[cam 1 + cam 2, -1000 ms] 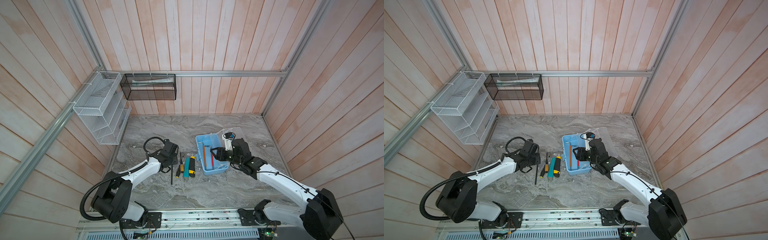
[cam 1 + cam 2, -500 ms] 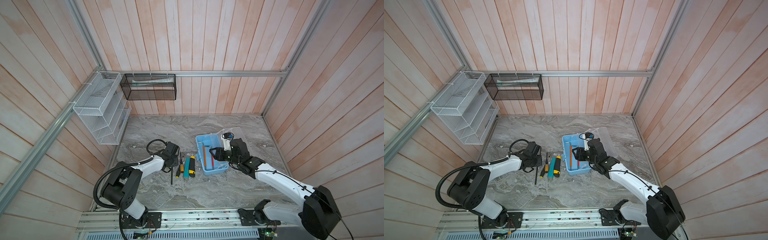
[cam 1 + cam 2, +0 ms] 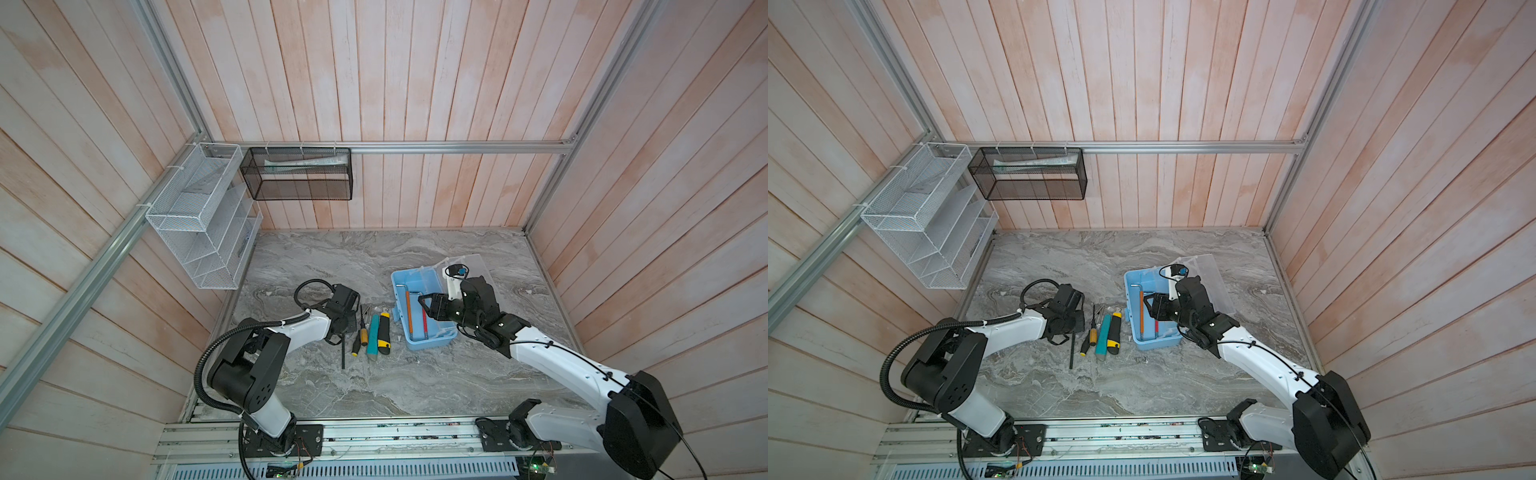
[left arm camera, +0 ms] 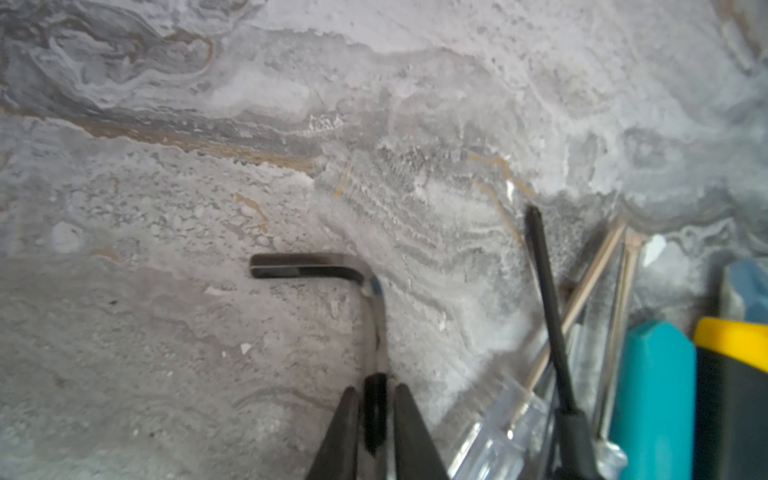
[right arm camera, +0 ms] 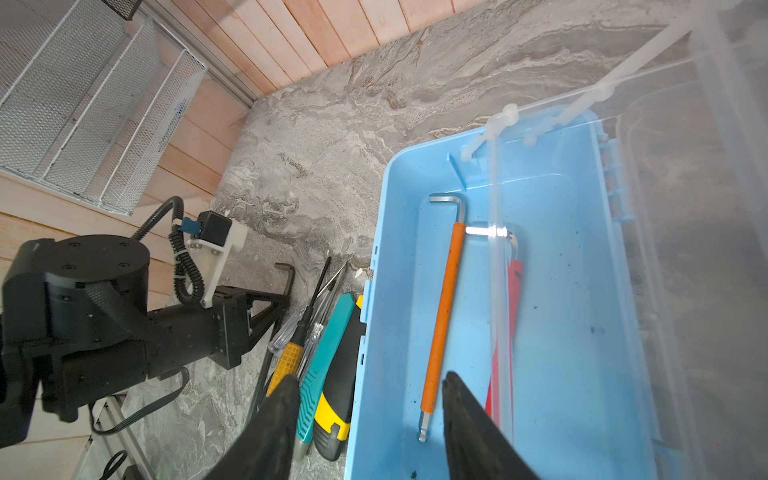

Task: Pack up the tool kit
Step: 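Grasp the black hex key's long arm with the left gripper, then carry the black hex key with left gripper over the blue box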

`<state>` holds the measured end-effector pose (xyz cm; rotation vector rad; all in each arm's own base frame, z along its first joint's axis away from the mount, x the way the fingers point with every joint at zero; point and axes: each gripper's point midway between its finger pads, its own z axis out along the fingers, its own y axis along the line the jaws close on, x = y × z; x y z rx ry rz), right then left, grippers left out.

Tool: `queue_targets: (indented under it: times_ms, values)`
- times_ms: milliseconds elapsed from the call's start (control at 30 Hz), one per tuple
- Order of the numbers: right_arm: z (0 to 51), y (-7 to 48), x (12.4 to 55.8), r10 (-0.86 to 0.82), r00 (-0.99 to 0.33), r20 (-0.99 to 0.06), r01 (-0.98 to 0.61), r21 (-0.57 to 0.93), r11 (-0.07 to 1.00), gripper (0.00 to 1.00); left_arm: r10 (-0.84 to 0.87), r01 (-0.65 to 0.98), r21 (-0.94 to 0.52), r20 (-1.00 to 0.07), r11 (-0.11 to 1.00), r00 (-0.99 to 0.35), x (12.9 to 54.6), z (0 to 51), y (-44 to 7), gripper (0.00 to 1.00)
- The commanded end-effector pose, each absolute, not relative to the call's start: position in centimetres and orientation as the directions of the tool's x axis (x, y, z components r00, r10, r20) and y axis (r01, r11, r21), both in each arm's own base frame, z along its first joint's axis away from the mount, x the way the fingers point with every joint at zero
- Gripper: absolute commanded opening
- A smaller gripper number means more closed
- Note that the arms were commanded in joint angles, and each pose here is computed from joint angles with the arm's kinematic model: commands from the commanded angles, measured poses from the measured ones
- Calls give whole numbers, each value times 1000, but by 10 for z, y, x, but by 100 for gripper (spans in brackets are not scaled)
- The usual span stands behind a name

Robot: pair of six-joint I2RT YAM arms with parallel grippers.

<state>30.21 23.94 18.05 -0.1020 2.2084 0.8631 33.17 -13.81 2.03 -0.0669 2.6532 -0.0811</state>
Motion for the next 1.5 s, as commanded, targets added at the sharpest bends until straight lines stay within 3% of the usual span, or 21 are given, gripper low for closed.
queue_targets:
  times_ms: [0, 133, 500, 700, 800, 1000, 1167, 1467]
  values:
    - [176, 240, 304, 186, -713, -676, -319, 549, 773, 55, -51, -49, -16, -415, 999, -909, 322, 3, -128, 10]
    - [175, 241, 304, 187, -713, -675, -319, 550, 772, 55, -38, -54, 28, -412, 998, -911, 323, 5, -120, 0]
    - [179, 243, 304, 198, -712, -674, -326, 567, 757, 55, -62, -57, -27, -527, 998, -847, 337, 60, -119, 0]
    - [192, 239, 304, 228, -697, -680, -329, 585, 741, 55, -194, -45, -241, -641, 970, -742, 350, 143, -147, 0]
    - [199, 232, 306, 249, -680, -690, -324, 587, 742, 55, -262, 34, -390, -679, 920, -685, 355, 187, -187, 0]
    - [208, 213, 312, 295, -651, -700, -297, 592, 750, 55, -304, 194, -533, -703, 823, -644, 371, 237, -272, 0]
    - [213, 202, 309, 311, -633, -709, -286, 588, 757, 55, -290, 248, -563, -696, 789, -657, 395, 237, -317, 0]
    - [206, 186, 307, 329, -627, -707, -254, 584, 771, 55, -250, 253, -583, -644, 772, -723, 420, 192, -365, 0]
